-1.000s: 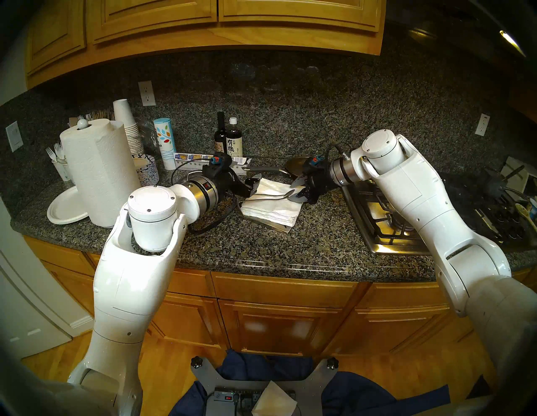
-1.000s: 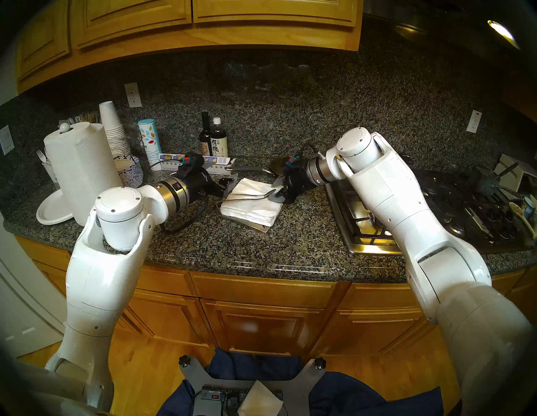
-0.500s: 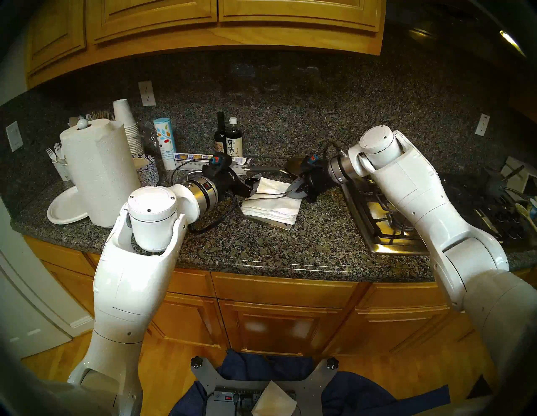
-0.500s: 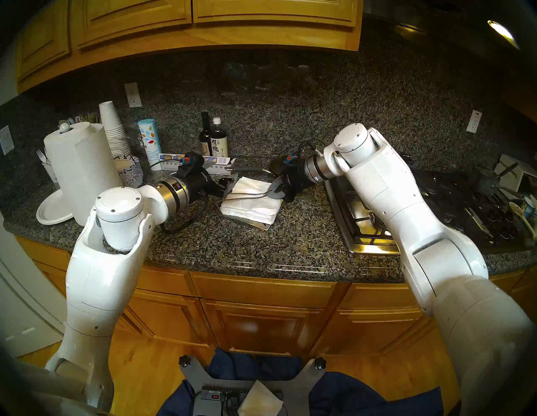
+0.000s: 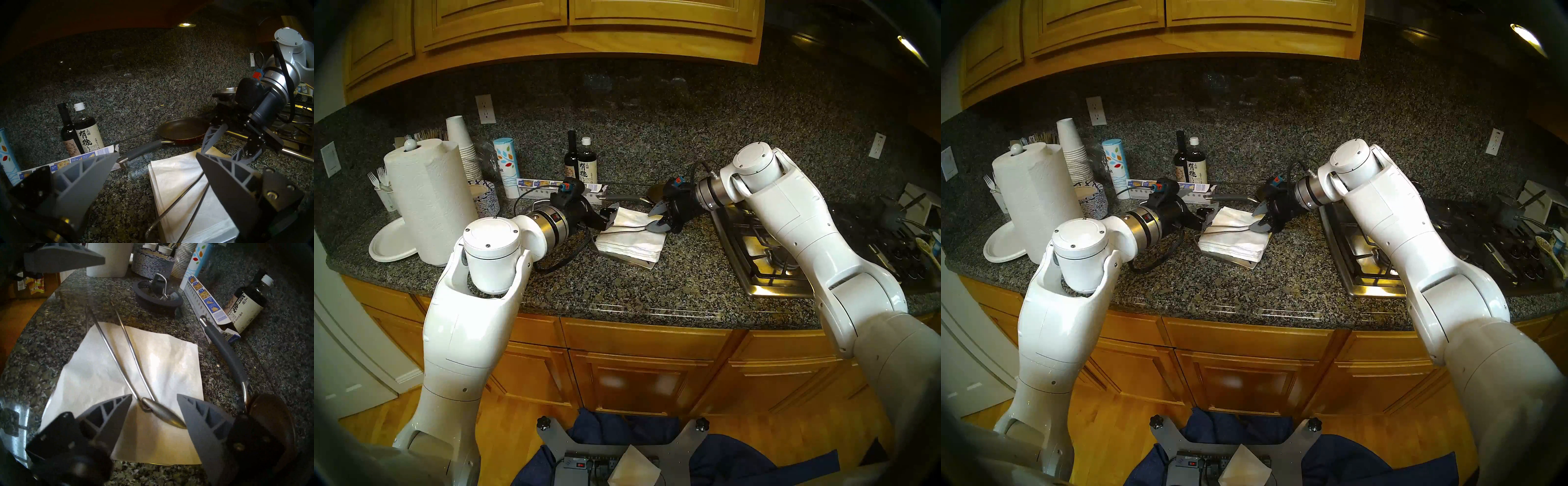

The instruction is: Take napkin out of napkin holder

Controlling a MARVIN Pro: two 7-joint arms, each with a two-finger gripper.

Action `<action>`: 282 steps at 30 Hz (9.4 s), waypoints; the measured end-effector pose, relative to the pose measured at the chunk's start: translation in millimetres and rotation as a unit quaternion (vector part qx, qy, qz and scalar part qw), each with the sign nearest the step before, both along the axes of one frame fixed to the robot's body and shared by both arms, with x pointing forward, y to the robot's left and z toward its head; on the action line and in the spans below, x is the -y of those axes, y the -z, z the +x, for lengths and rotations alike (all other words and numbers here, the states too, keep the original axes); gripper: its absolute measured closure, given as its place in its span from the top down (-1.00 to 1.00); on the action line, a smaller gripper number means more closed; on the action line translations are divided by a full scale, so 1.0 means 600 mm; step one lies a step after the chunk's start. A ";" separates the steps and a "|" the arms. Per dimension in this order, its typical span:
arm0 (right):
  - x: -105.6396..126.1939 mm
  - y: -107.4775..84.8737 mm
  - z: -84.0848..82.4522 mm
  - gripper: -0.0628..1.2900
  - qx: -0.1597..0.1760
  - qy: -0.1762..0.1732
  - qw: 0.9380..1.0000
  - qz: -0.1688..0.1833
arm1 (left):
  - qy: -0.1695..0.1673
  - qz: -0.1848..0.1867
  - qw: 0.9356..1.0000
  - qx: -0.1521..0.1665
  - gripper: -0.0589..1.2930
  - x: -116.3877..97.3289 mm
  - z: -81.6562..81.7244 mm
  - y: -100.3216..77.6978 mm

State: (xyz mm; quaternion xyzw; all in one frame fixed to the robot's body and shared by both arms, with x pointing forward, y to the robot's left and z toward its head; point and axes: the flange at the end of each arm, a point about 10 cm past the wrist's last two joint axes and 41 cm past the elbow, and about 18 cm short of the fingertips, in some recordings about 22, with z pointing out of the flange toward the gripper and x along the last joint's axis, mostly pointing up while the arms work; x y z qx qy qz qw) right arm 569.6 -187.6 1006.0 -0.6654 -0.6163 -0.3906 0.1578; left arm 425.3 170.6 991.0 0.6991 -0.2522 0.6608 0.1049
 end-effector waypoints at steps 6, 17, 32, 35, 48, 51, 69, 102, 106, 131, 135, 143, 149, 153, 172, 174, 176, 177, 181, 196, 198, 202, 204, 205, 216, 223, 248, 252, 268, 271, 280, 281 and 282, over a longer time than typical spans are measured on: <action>0.012 0.007 0.012 0.17 -0.008 0.017 1.000 -0.002 | 0.000 0.000 1.000 0.000 0.91 0.000 0.000 0.000; 0.017 0.009 0.017 0.17 -0.022 0.013 1.000 -0.001 | 0.000 0.000 1.000 0.000 0.91 0.000 0.000 0.000; 0.012 0.009 0.014 -0.02 -0.050 -0.013 0.999 -0.001 | 0.000 0.000 1.000 0.000 0.91 0.000 0.000 0.000; 0.011 0.008 0.012 -0.03 -0.053 -0.016 0.998 -0.002 | 0.000 0.000 1.000 0.000 0.91 0.000 0.000 0.000; 0.017 -0.008 0.007 0.16 -0.049 -0.014 0.999 -0.010 | 0.000 0.000 1.000 0.000 0.91 0.000 0.000 0.000; 0.022 -0.013 0.009 0.38 -0.042 -0.006 0.999 -0.008 | 0.000 0.000 1.000 0.000 0.91 0.000 0.000 0.000; 0.037 -0.013 0.015 -0.25 -0.036 0.014 0.999 -0.004 | 0.000 0.000 1.000 0.000 0.91 0.000 0.000 0.000; 0.024 0.009 0.012 -0.37 -0.047 0.000 0.999 -0.026 | 0.000 0.000 1.000 0.001 0.91 0.000 0.000 0.000; 0.024 0.009 0.012 -0.52 -0.047 0.000 0.998 -0.029 | 0.000 0.000 1.000 0.001 0.91 0.000 0.000 0.000; 0.014 -0.041 -0.002 -0.69 -0.010 -0.014 1.000 -0.016 | 0.000 0.000 1.000 0.001 0.91 0.000 0.000 0.000; 0.010 -0.050 -0.004 -0.73 -0.002 -0.016 1.000 -0.014 | 0.001 -0.001 1.000 0.000 0.91 0.000 0.000 0.000; 0.002 -0.065 -0.007 -0.76 0.013 -0.020 1.000 -0.011 | 0.029 0.012 0.999 -0.017 0.91 0.022 -0.003 0.010; -0.008 -0.075 -0.008 -0.76 0.023 -0.023 0.999 -0.008 | 0.040 0.036 0.998 -0.035 0.91 0.039 -0.003 0.022; -0.017 -0.085 -0.010 -0.76 0.031 -0.027 0.999 -0.005 | 0.033 0.052 0.997 -0.040 0.91 0.044 0.001 0.026; -0.048 -0.118 -0.027 -0.76 0.055 -0.048 0.997 0.001 | -0.005 0.095 0.995 -0.009 0.91 0.064 0.013 0.010; -0.051 -0.121 -0.029 -0.76 0.056 -0.049 0.997 0.002 | -0.007 0.102 0.995 -0.005 0.91 0.070 0.012 0.010; -0.054 -0.124 -0.031 -0.76 0.058 -0.051 0.997 0.002 | -0.012 0.112 0.994 0.001 0.91 0.076 0.011 0.011; -0.055 -0.125 -0.031 -0.76 0.059 -0.051 0.997 0.003 | -0.013 0.115 0.993 0.003 0.91 0.078 0.011 0.011; -0.061 -0.128 -0.033 -0.76 0.061 -0.054 0.997 0.004 | -0.025 0.135 0.990 0.016 0.91 0.088 0.009 0.012; -0.080 -0.140 -0.041 -0.76 0.069 -0.063 0.996 0.008 | -0.096 0.220 0.968 0.067 0.91 0.112 0.007 0.018; -0.082 -0.141 -0.042 -0.76 0.070 -0.064 0.995 0.008 | -0.107 0.230 0.965 0.070 0.91 0.111 0.009 0.021; -0.085 -0.145 -0.044 -0.76 0.072 -0.066 0.995 0.008 | -0.131 0.249 0.957 0.074 0.91 0.106 0.017 0.026; -0.086 -0.147 -0.046 -0.76 0.074 -0.066 0.995 0.008 | -0.140 0.255 0.954 0.075 0.91 0.102 0.021 0.029; -0.086 -0.147 -0.046 -0.76 0.074 -0.067 0.995 0.008 | -0.144 0.257 0.953 0.076 0.91 0.101 0.023 0.029; -0.085 -0.160 -0.055 -0.76 0.082 -0.065 0.995 0.007 | -0.171 0.269 0.944 0.087 0.91 0.093 0.033 0.034; -0.073 -0.170 -0.059 -0.71 0.087 -0.057 0.995 0.007 | -0.182 0.265 0.943 0.092 0.91 0.088 0.031 0.032; -0.043 -0.128 -0.082 0.09 0.064 -0.033 0.997 -0.011 | -0.093 0.115 0.987 0.058 0.91 0.061 -0.013 -0.011; -0.040 -0.112 -0.090 0.09 0.055 -0.032 0.998 -0.014 | -0.052 0.078 0.995 0.044 0.91 0.057 -0.026 -0.019; -0.035 -0.049 -0.115 -0.12 0.020 -0.020 0.999 -0.021 | 0.009 0.005 1.000 0.009 0.91 -0.009 -0.042 -0.032; -0.032 -0.041 -0.116 -0.17 0.016 -0.015 1.000 -0.022 | 0.011 0.004 1.000 0.007 0.91 -0.010 -0.042 -0.029; -0.024 -0.027 -0.126 -0.25 0.007 -0.011 1.000 -0.025 | 0.013 -0.003 1.000 0.003 0.91 -0.006 -0.043 -0.025; -0.024 -0.026 -0.127 -0.25 0.006 -0.011 1.000 -0.026 | 0.012 -0.004 1.000 0.003 0.91 -0.006 -0.043 -0.025; -0.023 -0.024 -0.129 -0.25 0.005 -0.011 1.000 -0.026 | 0.011 -0.004 1.000 0.004 0.91 -0.006 -0.043 -0.025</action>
